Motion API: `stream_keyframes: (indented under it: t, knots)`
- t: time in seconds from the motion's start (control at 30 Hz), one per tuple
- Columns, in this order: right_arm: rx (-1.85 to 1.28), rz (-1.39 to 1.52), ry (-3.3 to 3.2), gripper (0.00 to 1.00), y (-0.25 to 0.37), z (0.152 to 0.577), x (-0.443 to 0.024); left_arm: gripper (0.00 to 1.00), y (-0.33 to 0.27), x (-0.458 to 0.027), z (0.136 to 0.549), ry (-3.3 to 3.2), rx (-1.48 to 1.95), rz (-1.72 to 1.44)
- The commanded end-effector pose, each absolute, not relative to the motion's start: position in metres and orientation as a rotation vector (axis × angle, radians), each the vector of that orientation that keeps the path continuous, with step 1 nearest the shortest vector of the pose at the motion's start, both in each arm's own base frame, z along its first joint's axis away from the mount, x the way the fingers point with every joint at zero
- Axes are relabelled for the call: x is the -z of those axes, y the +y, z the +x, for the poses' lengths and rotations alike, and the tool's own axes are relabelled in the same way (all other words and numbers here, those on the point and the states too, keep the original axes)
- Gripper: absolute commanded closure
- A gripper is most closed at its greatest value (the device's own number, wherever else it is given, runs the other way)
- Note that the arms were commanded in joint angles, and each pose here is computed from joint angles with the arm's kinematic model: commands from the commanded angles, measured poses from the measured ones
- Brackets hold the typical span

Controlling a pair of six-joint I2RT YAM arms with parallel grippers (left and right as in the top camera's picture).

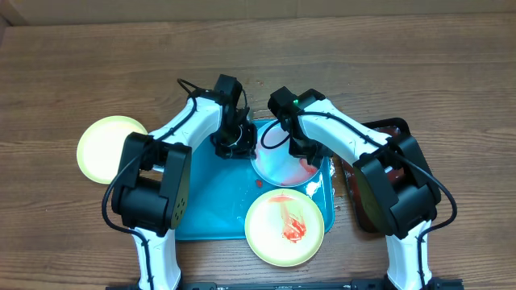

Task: Clean dirty plates on tray and stack at the side
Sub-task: 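Scrub the white plate with the sponge while the left gripper holds it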

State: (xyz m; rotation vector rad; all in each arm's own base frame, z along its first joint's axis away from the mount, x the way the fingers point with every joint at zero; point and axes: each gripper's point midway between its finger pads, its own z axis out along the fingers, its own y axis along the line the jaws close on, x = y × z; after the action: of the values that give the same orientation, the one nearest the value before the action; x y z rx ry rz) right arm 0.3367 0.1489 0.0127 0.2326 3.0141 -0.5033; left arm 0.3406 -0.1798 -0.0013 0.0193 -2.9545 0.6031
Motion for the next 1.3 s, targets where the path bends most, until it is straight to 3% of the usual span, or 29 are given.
stream_keyframes:
  t: [0.0, 0.4, 0.63, 0.93, 1.27]
  knots:
    - [0.806, 0.204, 2.934, 0.96, 0.094, 0.346, 0.001, 0.96, -0.124, 0.055, 0.324, -2.942, -0.196, 0.113]
    - [-0.292, -0.369, 3.349, 0.96, 0.247, 0.277, 0.019, 0.96, -0.124, 0.055, 0.325, -2.944, -0.197, 0.114]
    - [-0.688, -0.473, 3.306, 0.96, 0.301, 0.261, 0.008, 0.96, -0.124, 0.055, 0.324, -2.943, -0.196, 0.114]
    - [-0.78, -0.209, 3.189, 0.96, 0.312, 0.305, 0.006, 0.96, -0.122, 0.055, 0.32, -2.925, -0.186, 0.116]
    - [-0.374, 0.272, 3.083, 0.96, 0.22, 0.377, 0.022, 0.96, -0.122, 0.055, 0.319, -2.921, -0.184, 0.121]
